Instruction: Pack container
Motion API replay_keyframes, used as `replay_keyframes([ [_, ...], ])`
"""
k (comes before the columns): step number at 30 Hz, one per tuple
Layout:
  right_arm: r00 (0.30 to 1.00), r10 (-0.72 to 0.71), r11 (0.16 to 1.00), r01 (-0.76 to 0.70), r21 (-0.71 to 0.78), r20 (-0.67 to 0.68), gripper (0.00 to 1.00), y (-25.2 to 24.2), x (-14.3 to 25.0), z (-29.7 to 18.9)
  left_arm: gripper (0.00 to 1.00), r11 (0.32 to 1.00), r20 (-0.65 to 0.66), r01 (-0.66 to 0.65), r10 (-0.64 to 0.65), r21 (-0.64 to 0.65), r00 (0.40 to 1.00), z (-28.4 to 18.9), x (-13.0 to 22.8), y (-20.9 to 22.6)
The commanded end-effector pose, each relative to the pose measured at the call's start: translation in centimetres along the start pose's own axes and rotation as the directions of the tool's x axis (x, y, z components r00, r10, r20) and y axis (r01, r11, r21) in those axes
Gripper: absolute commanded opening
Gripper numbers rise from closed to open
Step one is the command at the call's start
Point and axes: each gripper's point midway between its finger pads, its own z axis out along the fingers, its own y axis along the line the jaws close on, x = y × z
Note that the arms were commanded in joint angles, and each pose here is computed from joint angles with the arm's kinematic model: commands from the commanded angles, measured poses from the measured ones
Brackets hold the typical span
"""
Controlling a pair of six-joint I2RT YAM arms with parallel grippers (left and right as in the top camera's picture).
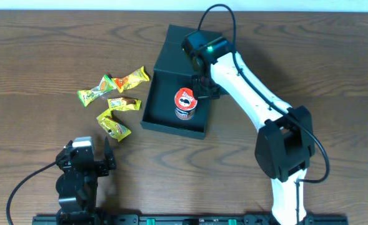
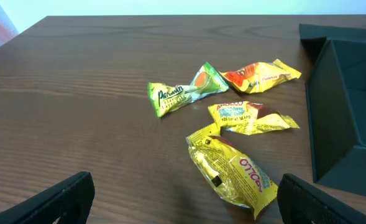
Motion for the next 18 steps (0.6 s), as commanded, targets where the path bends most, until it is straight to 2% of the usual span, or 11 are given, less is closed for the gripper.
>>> replay_keyframes([
  [1,1.000,-0.015,0.999,0.014,-0.051,-0.013,0.01,1.5,0.5,0.2,0.95,1.000,-0.018,0.016,-0.016,-0.006,1.000,0.3,0.9,0.1],
  [4,1.000,-0.029,0.993,0.029,-0.111,-0.002,0.01,3.2,0.4,0.1,0.95,1.000,-0.018,0.016,-0.017,-0.006,1.000,0.3,0.9,0.1],
  [6,0.996,-0.091,0.973,0.091,-0.214,0.009,0.01,5.6,0.4,-0.3,0.95,1.000,-0.018,0.016,-0.016,-0.006,1.000,0.3,0.9,0.1],
  [9,0.957,-0.284,0.823,0.275,-0.497,0.060,0.02,11.0,1.4,-2.3,0.95,1.000,-0.018,0.016,-0.017,-0.006,1.000,0.3,0.9,0.1],
  [10,0.957,-0.282,0.827,0.275,-0.491,0.062,0.01,10.9,1.4,-2.3,0.95,1.000,-0.018,0.016,-0.016,-0.006,1.000,0.3,0.9,0.1],
  [13,0.982,-0.187,0.916,0.183,-0.356,0.022,0.01,8.1,0.7,-1.1,0.95,1.000,-0.018,0.016,-0.017,-0.006,1.000,0.3,0.9,0.1],
  [18,0.986,-0.169,0.926,0.162,-0.340,0.011,0.01,7.4,0.6,-0.9,0.95,1.000,-0.018,0.016,-0.017,-0.006,1.000,0.3,0.9,0.1],
])
